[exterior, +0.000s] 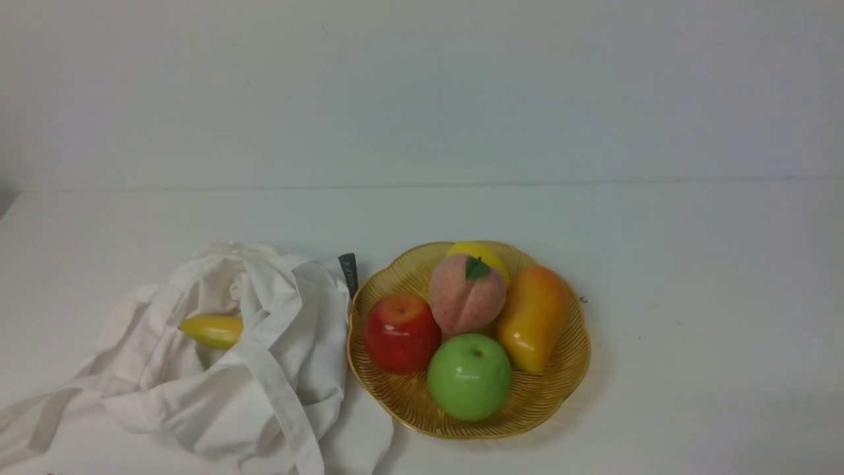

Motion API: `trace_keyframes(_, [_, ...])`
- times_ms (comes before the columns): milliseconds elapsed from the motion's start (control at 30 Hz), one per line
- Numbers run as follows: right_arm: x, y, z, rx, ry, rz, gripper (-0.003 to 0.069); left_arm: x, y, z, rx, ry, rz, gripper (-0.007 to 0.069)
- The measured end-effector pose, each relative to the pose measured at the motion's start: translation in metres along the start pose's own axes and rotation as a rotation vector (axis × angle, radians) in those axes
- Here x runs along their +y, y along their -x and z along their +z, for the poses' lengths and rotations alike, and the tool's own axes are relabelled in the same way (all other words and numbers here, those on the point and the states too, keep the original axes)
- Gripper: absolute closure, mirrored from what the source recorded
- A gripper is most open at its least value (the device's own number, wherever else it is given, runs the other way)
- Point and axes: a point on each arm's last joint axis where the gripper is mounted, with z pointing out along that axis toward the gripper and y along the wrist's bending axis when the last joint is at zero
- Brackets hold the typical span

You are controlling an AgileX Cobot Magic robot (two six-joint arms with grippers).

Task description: Take the fruit out of the cloth bag on the white table and place them on a plate.

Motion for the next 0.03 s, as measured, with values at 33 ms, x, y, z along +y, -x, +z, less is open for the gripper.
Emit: trace_keyframes(33, [0.0, 0.0, 0.0, 0.0, 0.0, 0.0, 0.0671, 0.0, 0.0, 0.0, 0.0, 0.0, 0.0, 0.0633])
